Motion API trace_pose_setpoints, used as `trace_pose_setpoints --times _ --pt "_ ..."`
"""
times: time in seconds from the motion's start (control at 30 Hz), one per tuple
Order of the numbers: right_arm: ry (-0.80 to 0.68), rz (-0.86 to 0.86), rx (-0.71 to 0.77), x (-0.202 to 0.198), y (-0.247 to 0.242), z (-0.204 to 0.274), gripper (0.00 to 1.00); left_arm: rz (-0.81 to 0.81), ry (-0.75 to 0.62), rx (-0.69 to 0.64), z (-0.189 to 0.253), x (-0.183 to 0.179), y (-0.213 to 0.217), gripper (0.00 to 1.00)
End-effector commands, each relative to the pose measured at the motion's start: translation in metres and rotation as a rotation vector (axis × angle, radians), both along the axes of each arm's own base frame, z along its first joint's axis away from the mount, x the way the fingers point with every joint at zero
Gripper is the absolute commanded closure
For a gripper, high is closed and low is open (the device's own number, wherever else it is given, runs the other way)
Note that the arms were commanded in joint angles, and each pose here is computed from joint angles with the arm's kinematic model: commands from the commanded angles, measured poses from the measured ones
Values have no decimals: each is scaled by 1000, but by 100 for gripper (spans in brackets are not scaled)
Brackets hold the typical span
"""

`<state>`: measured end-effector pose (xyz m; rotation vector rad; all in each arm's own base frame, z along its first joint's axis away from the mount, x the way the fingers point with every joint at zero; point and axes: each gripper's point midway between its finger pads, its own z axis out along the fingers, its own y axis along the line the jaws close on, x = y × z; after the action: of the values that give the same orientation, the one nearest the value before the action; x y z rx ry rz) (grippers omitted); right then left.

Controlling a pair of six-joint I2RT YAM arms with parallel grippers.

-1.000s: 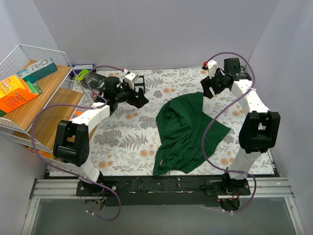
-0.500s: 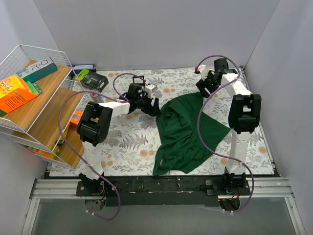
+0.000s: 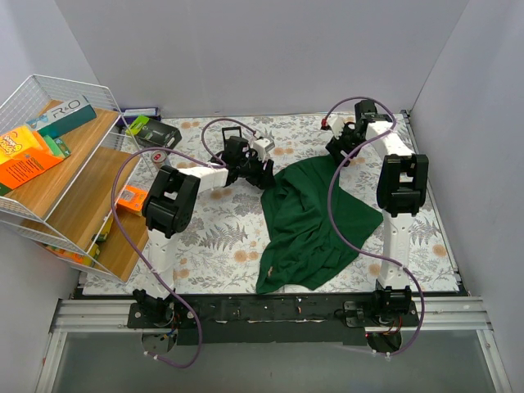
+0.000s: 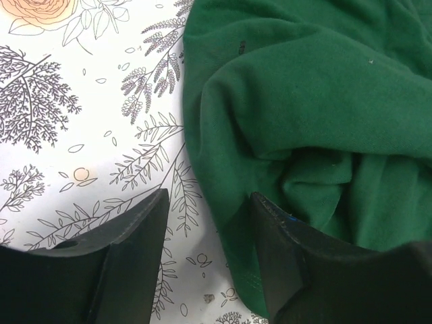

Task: Remove the brooch from the garment

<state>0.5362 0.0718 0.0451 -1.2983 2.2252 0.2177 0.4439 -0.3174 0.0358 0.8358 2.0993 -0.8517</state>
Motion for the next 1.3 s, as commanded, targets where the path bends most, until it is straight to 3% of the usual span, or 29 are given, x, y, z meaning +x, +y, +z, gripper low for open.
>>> trace_pose_setpoints --times 0.0,0.2,0.3,0.37,0.4,0.47,0.57,0.63,0.8,0.97,1.27 --pt "53 127 44 -18 16 -1 21 -3 46 64 -19 -11 7 51" --pt "73 80 19 -16 20 -23 25 -30 91 75 -22 -32 14 57" --pt "79 74 8 -15 28 -31 43 -60 123 74 -24 -43 15 65" --pt "86 63 9 -16 36 -36 62 -75 144 74 -25 -48 15 74" --pt "85 50 2 -14 36 -37 67 -80 151 78 -26 -48 15 88" --pt "62 10 15 -6 43 -28 83 -73 145 106 -22 -42 18 100" --pt "-25 -46 66 13 49 10 94 -16 96 115 2 -24 35 100" --pt "-110 -66 145 22 59 60 99 29 19 88 45 -10 47 100" --pt "-290 -52 321 25 80 163 99 158 -163 41 145 10 100 100" --pt "-424 -72 404 14 83 238 99 165 -354 14 230 -6 120 100" --pt "-628 -59 501 -29 80 355 99 147 -497 -4 292 -19 124 100"
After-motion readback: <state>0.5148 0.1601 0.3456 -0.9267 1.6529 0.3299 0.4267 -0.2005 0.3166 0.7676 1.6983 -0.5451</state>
